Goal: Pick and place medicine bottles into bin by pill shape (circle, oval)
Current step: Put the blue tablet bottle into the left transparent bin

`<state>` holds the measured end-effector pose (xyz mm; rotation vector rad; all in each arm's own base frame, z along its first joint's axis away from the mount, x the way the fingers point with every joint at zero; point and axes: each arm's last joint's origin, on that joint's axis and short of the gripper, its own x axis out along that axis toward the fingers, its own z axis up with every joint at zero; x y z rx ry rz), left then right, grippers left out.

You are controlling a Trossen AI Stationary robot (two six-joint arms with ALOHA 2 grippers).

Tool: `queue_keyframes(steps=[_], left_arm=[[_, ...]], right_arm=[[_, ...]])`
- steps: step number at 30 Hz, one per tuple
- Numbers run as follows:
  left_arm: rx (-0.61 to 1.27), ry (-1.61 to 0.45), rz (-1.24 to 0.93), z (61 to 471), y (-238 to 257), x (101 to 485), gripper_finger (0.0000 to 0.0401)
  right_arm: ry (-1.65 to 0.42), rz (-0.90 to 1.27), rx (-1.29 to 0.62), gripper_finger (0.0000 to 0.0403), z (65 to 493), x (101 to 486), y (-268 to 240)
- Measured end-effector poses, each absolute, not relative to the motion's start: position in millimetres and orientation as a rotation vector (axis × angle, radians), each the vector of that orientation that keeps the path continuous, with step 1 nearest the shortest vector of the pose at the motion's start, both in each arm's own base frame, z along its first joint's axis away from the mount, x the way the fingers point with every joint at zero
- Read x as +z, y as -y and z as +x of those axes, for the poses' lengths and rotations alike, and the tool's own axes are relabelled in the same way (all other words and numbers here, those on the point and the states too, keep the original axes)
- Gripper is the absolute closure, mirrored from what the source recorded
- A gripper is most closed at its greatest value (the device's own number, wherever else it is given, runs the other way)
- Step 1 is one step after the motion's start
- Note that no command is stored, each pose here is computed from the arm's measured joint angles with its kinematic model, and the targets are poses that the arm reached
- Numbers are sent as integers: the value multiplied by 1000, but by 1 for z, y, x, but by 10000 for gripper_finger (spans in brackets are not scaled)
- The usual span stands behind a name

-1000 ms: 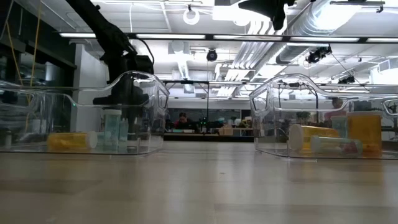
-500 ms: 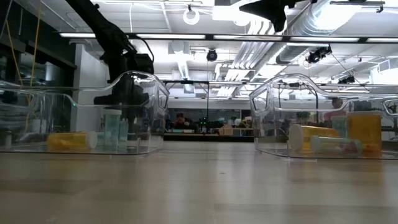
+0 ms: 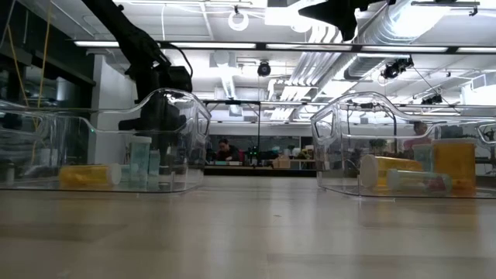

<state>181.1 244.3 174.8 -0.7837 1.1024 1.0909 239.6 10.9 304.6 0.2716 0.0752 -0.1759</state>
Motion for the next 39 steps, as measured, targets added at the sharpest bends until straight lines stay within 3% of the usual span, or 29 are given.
queue_keyframes(steps=[9, 13, 19, 27, 35, 39], left_arm=[[1039, -1111, -804, 182, -243, 176, 298], [971, -1062, -776, 185, -244, 196, 301], [764, -814, -681, 190, -227, 256, 300], [498, -404, -439, 204, -151, 323, 300], [155, -90, -330, 218, -69, 304, 299], [98, -11, -342, 222, -42, 285, 299]], right_arm=[[-75, 274, -176, 183, 240, 305, -11], [-75, 274, -176, 183, 240, 305, -11], [-75, 273, -177, 183, 240, 305, -11], [-75, 271, -177, 183, 240, 305, -11], [-75, 269, -176, 183, 240, 305, -11], [-73, 238, -174, 183, 240, 305, -11]])
